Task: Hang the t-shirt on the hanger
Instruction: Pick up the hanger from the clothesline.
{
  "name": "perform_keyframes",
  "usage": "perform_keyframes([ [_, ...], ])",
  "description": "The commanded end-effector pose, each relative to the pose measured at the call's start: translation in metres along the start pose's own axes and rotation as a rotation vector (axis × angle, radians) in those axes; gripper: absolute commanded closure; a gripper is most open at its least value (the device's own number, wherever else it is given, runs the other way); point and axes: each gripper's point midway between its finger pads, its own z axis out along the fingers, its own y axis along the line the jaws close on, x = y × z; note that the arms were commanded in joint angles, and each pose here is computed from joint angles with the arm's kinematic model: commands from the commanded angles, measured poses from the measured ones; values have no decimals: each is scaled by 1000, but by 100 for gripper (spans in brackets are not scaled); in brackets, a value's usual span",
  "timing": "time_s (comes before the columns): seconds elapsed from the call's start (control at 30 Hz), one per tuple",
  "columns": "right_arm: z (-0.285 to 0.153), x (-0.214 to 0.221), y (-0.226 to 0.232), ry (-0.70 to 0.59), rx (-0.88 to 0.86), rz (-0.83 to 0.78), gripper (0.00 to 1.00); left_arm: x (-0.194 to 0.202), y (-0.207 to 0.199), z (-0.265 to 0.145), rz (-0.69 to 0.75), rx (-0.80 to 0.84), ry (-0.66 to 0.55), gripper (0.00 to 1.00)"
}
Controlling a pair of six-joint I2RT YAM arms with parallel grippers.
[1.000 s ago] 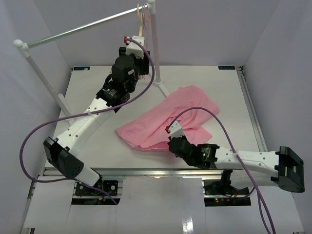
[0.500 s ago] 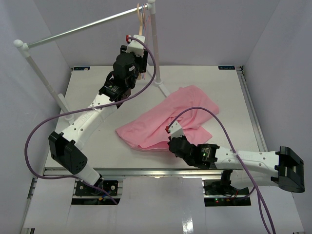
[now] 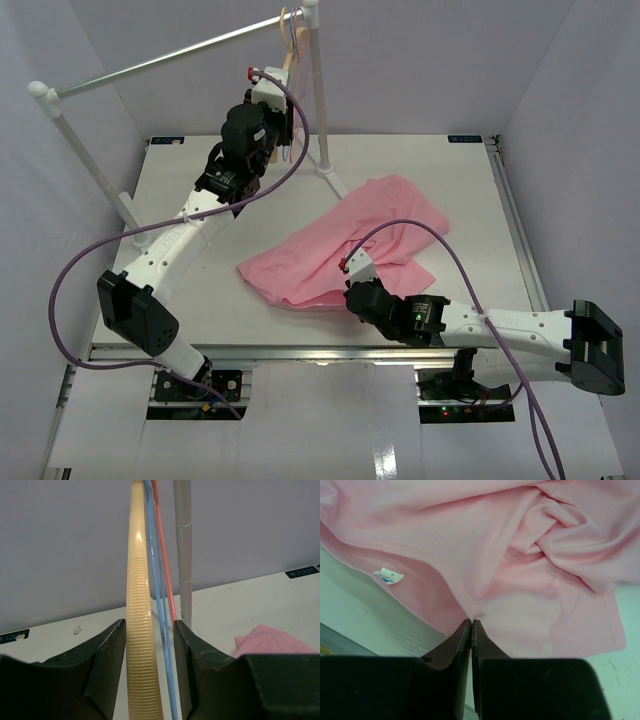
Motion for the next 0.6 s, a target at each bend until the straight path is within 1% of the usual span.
perform_keyframes([
  [0.0, -1, -6, 0, -29, -4, 11, 92, -19, 1, 2, -35, 43, -40, 50],
  [0.17, -1, -6, 0, -29, -4, 10, 92, -27, -1, 3, -22, 67, -65, 59],
  [0.27, 0, -5, 0, -27, -3, 7, 92, -29, -2, 7, -11, 70, -54, 68],
  [0.3, 0, -5, 0, -27, -3, 7, 92, -30, -2, 8, -7, 71, -53, 73],
  [0.43, 0, -5, 0, -26, -7, 7, 92, -29, -2, 7, -8, 74, -45, 87],
  [0.57, -1, -6, 0, -28, -10, 9, 92, -36, 5, 4, -20, 42, -55, 88],
])
